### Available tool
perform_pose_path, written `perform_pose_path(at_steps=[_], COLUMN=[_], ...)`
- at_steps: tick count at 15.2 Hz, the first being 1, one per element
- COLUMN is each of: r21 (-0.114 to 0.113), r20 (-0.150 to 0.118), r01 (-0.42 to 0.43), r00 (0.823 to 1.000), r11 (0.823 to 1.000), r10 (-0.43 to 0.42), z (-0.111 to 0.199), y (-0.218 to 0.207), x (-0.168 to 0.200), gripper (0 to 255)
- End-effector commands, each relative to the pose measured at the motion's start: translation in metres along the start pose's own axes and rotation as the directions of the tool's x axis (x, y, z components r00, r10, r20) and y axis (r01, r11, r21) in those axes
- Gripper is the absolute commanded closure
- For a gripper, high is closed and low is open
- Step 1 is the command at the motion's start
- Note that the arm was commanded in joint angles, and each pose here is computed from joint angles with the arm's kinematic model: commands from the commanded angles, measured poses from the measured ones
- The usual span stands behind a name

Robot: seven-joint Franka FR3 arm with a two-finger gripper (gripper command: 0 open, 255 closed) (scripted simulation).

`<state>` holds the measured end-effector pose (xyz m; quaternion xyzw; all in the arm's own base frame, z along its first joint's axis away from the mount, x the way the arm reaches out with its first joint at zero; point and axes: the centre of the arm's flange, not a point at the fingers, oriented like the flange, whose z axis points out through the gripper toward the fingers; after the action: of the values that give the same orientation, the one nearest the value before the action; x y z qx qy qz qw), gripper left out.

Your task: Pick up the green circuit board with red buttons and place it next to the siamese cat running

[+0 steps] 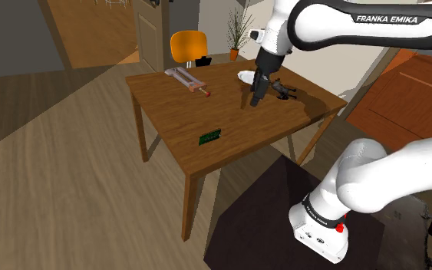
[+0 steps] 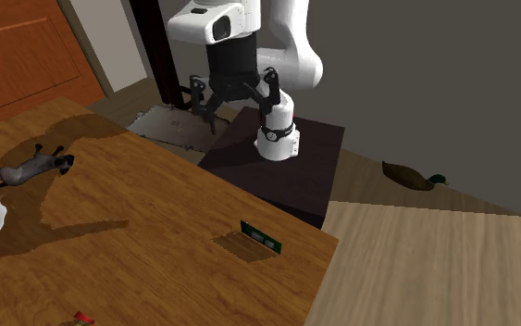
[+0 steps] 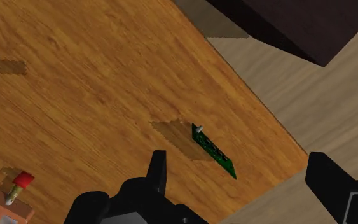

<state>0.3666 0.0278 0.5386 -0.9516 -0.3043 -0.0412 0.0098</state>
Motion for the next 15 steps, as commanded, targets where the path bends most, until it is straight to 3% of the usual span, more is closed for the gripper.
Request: perform_pose_path(at_steps=[1, 4, 7, 10, 15], r21=[0.005, 0.015, 0.026, 0.037, 0.055], r20=[0.003, 0.009, 0.013, 0.015, 0.016], r01=[0.103, 0.248, 0.386, 0.517, 0.697], r00=[0.995, 0.969, 0.922, 0.855, 0.716], r11=[0.995, 0.969, 0.922, 0.855, 0.715], r10=[-0.103, -0.248, -0.387, -0.518, -0.698], z=[0.026, 0.060, 0.094, 0.128, 0.182], y=[0.006, 0.009, 0.009, 0.005, -0.008], x=[0.015, 0.036, 0.058, 0.079, 0.110], gripper=[0, 0, 0, 0, 0])
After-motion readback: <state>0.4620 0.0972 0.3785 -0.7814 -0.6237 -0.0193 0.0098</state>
